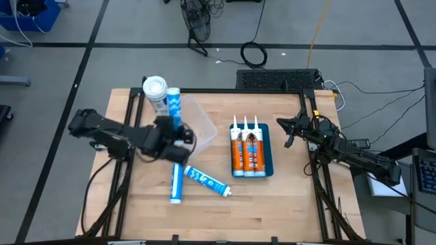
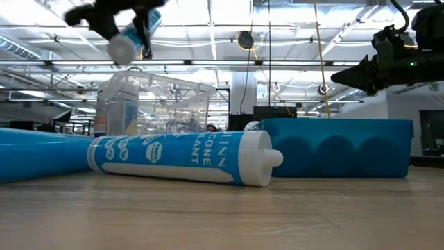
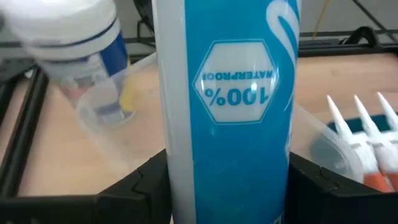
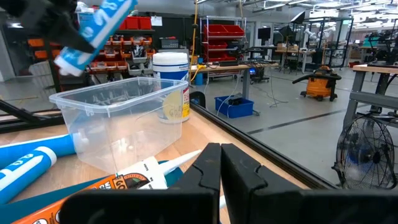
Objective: Pick & place silicon tubes, Sealant and Lysol wipes
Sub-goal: Put the left blue sealant into the transparent bin
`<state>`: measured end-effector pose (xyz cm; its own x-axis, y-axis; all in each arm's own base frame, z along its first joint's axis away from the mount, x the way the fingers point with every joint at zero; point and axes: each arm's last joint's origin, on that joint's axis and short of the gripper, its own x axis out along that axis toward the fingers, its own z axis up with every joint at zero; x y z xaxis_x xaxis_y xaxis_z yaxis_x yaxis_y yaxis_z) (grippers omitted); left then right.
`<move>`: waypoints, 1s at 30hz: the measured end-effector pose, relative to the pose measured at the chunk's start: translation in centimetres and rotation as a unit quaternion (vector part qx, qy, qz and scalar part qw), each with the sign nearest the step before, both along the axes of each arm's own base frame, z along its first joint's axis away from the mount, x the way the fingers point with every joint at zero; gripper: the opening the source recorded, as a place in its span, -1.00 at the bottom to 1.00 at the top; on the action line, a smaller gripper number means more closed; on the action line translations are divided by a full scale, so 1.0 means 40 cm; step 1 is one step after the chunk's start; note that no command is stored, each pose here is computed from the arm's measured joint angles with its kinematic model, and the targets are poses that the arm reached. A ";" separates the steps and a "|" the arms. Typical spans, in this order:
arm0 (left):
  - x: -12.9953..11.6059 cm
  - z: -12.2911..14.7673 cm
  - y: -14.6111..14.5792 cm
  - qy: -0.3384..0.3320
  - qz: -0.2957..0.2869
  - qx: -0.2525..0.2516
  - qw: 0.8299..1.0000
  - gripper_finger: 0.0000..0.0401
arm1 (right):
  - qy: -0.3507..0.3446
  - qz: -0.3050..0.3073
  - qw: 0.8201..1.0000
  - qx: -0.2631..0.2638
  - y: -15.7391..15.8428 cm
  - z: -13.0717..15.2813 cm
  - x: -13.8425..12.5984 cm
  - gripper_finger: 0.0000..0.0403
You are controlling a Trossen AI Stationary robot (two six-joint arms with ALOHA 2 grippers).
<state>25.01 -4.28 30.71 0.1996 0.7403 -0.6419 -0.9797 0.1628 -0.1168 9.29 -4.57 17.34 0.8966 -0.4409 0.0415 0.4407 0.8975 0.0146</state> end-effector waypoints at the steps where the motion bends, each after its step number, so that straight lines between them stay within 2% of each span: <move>1: 0.008 -0.001 0.014 0.004 0.001 0.001 1.000 0.09 | 0.000 0.000 1.000 0.000 0.000 0.000 0.000 -1.00; 6: 0.038 -0.003 0.070 0.000 0.000 0.022 1.000 0.09 | 0.000 0.000 1.000 0.000 0.000 0.000 0.000 -1.00; 11: 0.050 -0.058 0.084 -0.008 0.002 0.034 0.999 0.09 | 0.000 0.000 1.000 0.000 0.000 0.000 0.000 -1.00; 16: 0.041 -0.138 0.088 -0.020 0.023 0.024 0.999 0.09 | 0.000 0.000 1.000 0.000 0.000 0.000 0.000 -1.00; 23: 0.032 -0.222 0.085 -0.090 0.062 0.013 0.994 0.09 | 0.000 0.000 1.000 0.000 0.000 0.000 0.000 -1.00; 26: 0.034 -0.241 0.082 -0.114 0.061 0.011 0.992 0.09 | 0.000 0.000 1.000 0.000 0.000 0.000 0.000 -1.00; 30: 0.033 -0.253 0.081 -0.111 0.059 -0.005 0.992 0.09 | 0.000 0.000 1.000 0.000 0.000 0.000 0.000 -1.00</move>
<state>26.32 -1.05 20.57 0.2482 0.7608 -0.5996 -0.9421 0.0455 -0.3324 9.29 -4.57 17.34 0.8967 -0.4406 0.0412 0.4404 0.8977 0.0146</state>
